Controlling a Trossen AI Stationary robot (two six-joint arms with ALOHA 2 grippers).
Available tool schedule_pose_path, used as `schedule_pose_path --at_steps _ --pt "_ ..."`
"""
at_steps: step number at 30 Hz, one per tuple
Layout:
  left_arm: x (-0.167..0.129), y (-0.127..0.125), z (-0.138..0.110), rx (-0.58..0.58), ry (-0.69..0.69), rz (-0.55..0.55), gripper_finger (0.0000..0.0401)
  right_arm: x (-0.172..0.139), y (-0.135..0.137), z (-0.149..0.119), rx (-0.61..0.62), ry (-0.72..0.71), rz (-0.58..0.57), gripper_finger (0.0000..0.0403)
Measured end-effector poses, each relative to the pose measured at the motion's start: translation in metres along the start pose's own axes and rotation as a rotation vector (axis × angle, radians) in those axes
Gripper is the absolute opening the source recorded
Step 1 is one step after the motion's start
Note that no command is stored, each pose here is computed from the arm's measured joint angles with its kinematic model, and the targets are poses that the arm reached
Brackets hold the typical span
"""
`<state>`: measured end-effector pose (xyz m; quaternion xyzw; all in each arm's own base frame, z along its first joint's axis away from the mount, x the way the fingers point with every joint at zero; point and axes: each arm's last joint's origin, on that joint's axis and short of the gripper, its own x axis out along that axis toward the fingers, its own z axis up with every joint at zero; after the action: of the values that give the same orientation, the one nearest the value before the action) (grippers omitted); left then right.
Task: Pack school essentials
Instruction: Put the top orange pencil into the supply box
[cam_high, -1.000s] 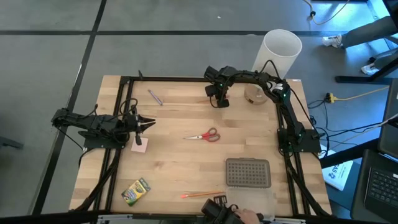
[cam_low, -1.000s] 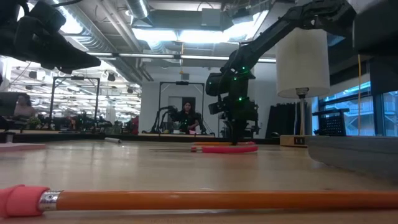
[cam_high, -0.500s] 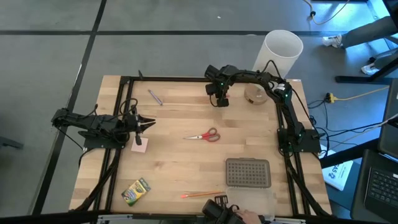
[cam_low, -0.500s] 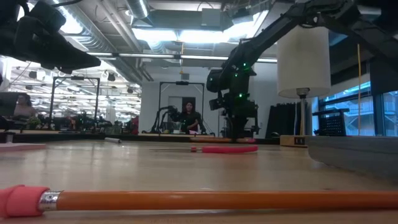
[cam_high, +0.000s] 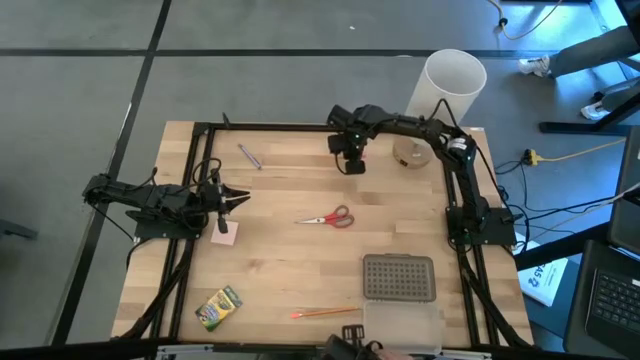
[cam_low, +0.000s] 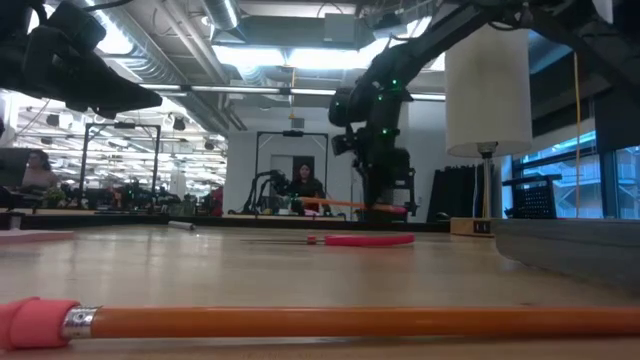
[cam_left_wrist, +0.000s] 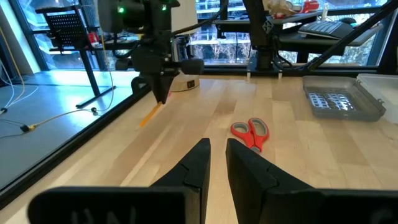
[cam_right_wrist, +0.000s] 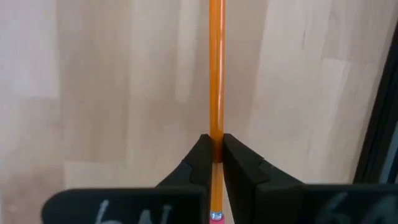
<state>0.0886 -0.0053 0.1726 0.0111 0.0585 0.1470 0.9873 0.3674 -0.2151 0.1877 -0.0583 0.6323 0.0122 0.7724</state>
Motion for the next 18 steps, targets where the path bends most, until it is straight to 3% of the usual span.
schedule_pose_path --at_steps 18 --pt "0.000 0.000 0.000 0.001 0.000 0.001 0.0047 -0.013 0.067 0.029 -0.096 0.010 0.124 0.0029"
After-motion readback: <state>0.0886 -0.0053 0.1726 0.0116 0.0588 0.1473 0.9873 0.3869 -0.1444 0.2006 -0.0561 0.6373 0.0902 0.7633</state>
